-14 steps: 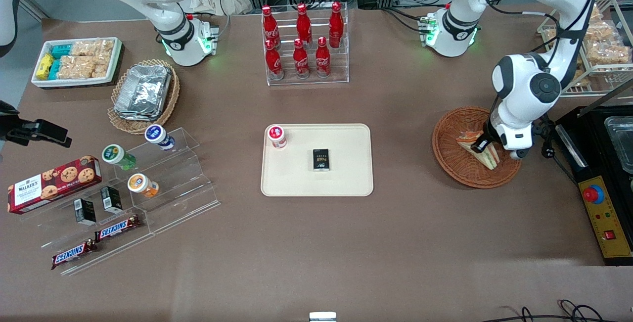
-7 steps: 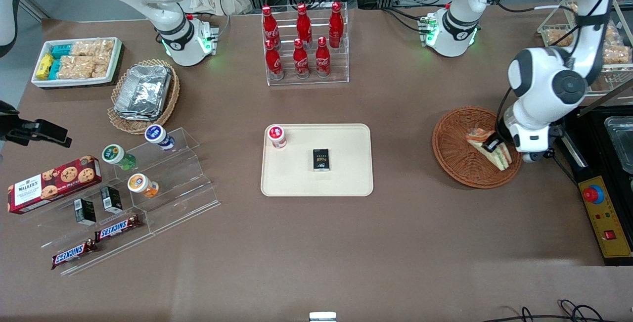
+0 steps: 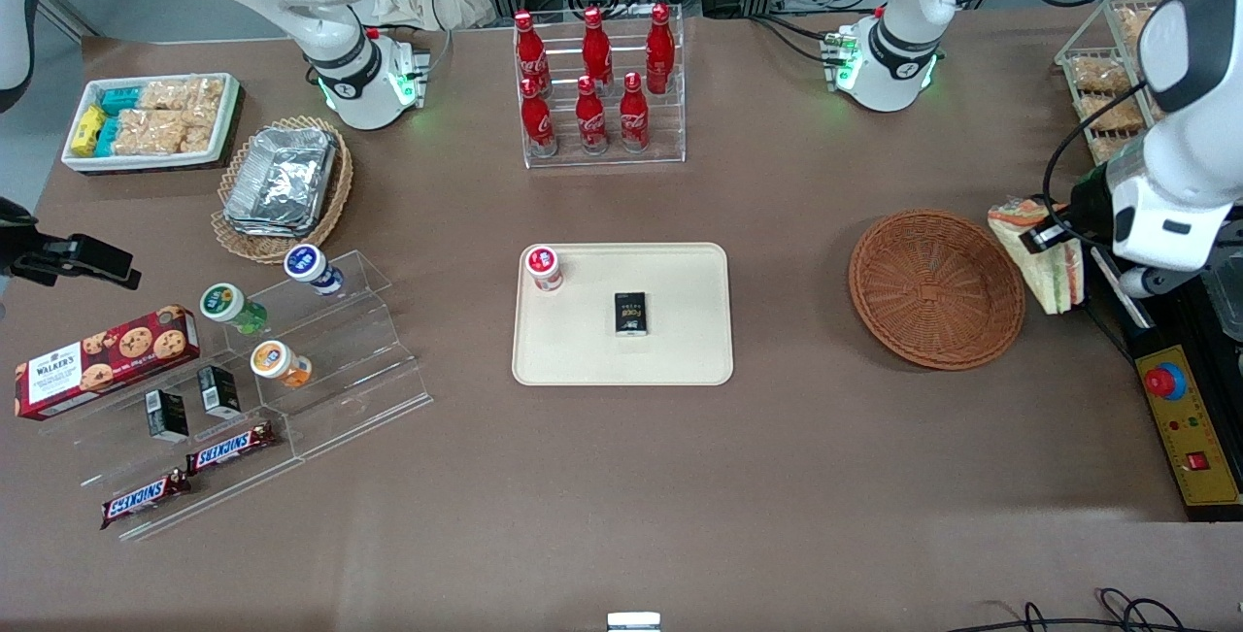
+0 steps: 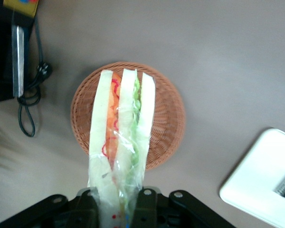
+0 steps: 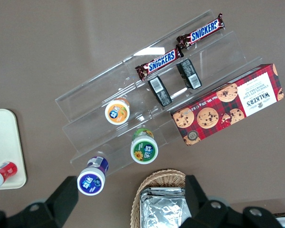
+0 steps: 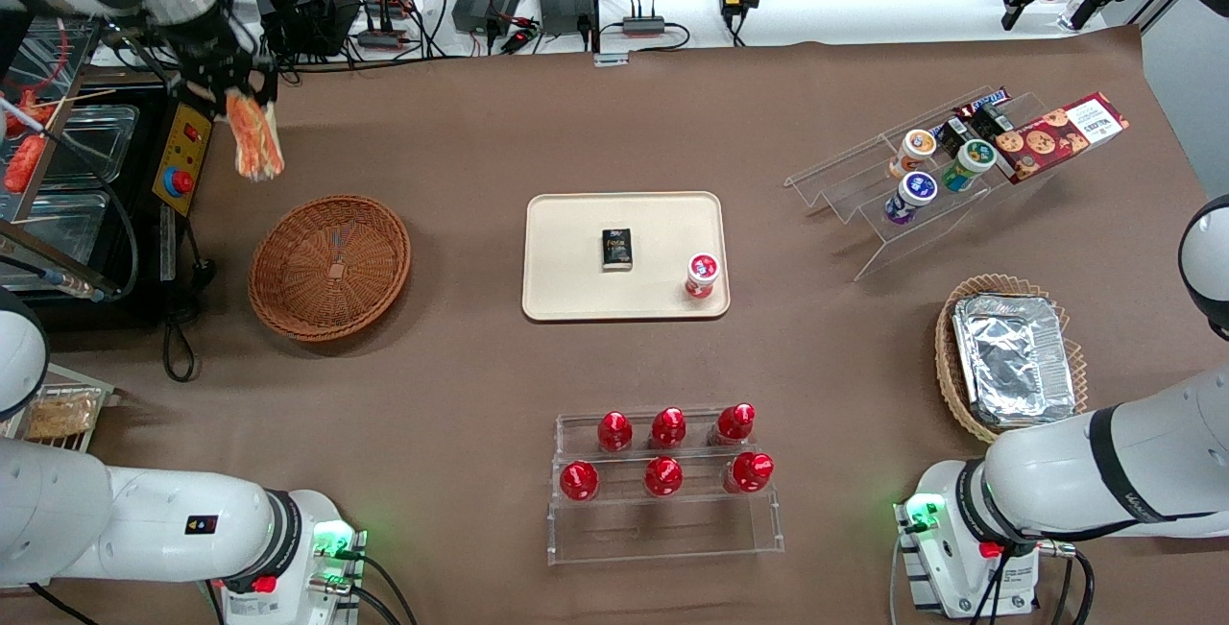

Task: Place sandwich from basket to tray
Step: 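Lift the sandwich up out of the basket with the left gripper, then carry the sandwich over the cream tray beside the black packet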

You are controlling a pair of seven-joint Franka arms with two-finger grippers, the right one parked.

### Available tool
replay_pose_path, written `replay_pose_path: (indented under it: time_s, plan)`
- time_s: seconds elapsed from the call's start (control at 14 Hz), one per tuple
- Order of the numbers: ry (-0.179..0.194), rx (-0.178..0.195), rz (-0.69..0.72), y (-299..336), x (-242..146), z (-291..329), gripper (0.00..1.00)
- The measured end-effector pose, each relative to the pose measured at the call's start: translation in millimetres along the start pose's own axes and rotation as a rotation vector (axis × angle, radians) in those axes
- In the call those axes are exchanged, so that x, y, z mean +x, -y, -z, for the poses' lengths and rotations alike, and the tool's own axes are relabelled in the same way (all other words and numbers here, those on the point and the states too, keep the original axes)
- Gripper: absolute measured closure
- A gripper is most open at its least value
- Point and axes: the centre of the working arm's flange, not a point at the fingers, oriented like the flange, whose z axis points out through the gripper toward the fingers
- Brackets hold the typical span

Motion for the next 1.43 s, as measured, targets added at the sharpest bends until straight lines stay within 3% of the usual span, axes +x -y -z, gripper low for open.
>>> replay_pose_path:
  time_s: [0.14, 0.29, 0.43, 0.64, 0.93, 1.07, 1.43]
  plan:
    - [-0.043, -0.046, -0.089, -50.7, -28.5, 34.7, 0.79]
    - [-0.035, -0.087, -0.131, -97.1, -59.2, 44.1, 0.79]
    - [-0.012, -0.092, -0.195, -141.0, -86.8, 31.0, 0.79]
    - [0.009, -0.107, -0.285, -201.6, -110.9, -17.0, 0.79]
    - [0.032, -0.135, -0.341, -249.2, -117.7, -128.6, 0.79]
    - [0.045, -0.128, -0.358, -263.2, -121.5, -176.2, 0.79]
    - [-0.009, -0.077, -0.350, -309.0, -149.4, -276.1, 0.79]
